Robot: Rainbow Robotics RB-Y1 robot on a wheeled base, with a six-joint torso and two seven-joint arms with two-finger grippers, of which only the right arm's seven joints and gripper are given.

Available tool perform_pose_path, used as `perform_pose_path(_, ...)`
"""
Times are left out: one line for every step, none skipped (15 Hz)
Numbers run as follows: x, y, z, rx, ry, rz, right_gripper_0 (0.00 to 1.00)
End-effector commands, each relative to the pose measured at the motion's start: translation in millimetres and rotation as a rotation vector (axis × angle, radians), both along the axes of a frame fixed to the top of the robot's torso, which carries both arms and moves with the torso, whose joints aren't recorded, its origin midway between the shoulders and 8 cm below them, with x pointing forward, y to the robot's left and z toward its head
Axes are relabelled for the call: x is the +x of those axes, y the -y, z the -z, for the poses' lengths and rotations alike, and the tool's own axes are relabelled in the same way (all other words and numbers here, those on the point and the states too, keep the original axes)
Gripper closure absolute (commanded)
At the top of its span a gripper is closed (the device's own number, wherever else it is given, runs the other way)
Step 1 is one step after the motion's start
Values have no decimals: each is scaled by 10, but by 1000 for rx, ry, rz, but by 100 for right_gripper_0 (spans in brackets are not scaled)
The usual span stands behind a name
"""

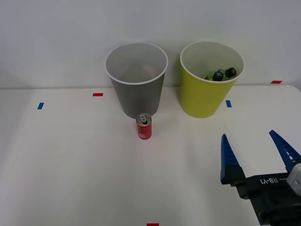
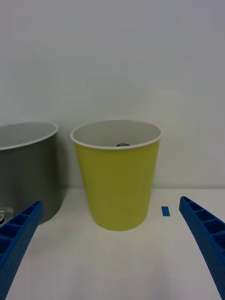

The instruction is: Put cans in the gray bin, plastic bottles in the light green bin

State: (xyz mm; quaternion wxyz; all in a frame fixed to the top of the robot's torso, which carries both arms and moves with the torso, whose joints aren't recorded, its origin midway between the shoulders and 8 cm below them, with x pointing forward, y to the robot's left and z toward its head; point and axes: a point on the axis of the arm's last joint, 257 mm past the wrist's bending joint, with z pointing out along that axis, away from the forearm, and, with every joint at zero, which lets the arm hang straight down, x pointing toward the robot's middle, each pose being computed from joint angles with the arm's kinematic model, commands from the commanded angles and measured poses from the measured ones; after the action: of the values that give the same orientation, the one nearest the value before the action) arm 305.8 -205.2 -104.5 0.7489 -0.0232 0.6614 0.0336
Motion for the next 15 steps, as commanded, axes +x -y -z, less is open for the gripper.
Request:
perform_pose_path(-261, 155, 335, -109, -96, 70, 0)
perform_pose_path(-354, 188, 468, -127, -117, 95, 0)
perform_pose_path(-414, 237, 571, -162, -119, 118, 0)
perform_pose_path(-465, 275, 676, -179, -118, 135, 0)
perform_pose_path(-529, 284, 779, -188, -108, 141, 0)
perform_pose_path(-589, 271, 853, -187, -103, 141, 0)
perform_pose_path(-646, 248, 908, -177, -96, 140, 0)
perform_pose_path(-719, 237, 989, -163, -83, 143, 0)
perform_pose_path(-781, 210, 1073, -144, -76, 139, 0)
perform_pose_path(-849, 182, 1146, -116, -64, 134, 0)
perform_pose_path(-941, 161, 1241, -90, -52, 126, 0)
perform_pose_path(-999, 146, 1296, -69, -50, 116, 0)
perform_pose_path(-1049, 130, 1350, -42, -60, 110, 0)
perform_pose_path(-1097, 112, 1385, -28, -73, 115, 0)
perform_pose_path(-1115, 110, 1411, -27, -82, 121, 0)
